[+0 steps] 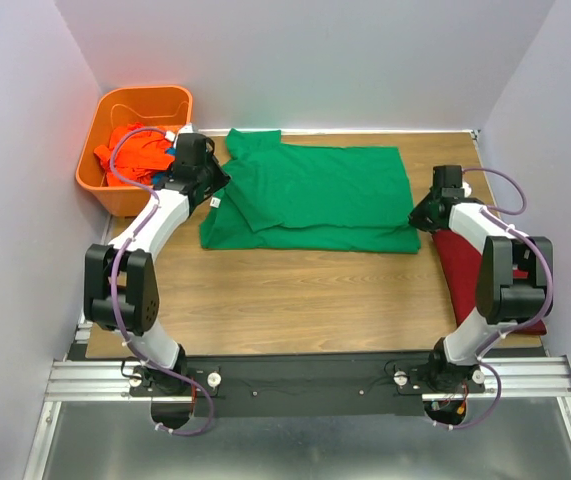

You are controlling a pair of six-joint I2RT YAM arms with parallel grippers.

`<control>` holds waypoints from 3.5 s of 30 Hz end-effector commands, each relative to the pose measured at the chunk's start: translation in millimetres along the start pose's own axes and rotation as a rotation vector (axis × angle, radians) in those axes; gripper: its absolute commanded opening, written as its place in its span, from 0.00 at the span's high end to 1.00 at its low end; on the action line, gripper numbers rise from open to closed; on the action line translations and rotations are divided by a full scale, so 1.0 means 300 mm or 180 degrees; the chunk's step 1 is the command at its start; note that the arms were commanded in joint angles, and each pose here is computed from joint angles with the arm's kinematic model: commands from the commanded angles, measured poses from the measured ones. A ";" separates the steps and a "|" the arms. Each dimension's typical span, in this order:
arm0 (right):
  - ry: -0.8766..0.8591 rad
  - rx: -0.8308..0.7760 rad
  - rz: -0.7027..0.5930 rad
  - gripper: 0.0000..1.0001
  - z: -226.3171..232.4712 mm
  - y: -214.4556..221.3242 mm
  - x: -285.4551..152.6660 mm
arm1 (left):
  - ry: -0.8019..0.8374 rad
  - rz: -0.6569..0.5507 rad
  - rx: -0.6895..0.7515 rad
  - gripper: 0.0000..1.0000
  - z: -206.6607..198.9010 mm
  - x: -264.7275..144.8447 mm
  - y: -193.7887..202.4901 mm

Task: Fold and stack the t-shirts
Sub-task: Fold the tshirt

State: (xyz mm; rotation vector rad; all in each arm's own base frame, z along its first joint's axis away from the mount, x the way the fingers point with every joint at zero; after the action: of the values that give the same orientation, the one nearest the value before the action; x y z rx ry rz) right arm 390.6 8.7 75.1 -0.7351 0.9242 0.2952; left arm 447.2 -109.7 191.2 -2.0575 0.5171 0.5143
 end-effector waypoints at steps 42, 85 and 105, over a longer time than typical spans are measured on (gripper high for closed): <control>-0.0026 0.0091 -0.0219 0.99 0.029 -0.081 0.034 | -0.0015 -0.0061 0.0154 1.00 -0.046 0.070 -0.075; 0.0157 0.0091 0.0103 0.43 -0.144 0.172 -0.039 | -0.0887 0.0264 -0.0329 0.60 0.335 -0.094 0.337; 0.0328 0.0120 0.0012 0.44 -0.172 0.112 0.005 | -0.1094 0.0218 -0.0383 0.46 0.403 0.003 0.329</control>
State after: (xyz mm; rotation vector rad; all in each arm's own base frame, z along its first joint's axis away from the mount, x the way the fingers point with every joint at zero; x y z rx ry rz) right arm 337.0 6.9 41.2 -0.6933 1.0023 0.2713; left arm 359.0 -63.6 54.8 -1.9956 0.4526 0.9646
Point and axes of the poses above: each gripper's point midway between its finger pads, its own x axis out along the fingers, its own z axis along the line the jaws close on, y = z × x, the point moved 2 cm from there along -x, back along the fingers, and after that the axes turned 5 degrees about x, right-handed, at the moved point
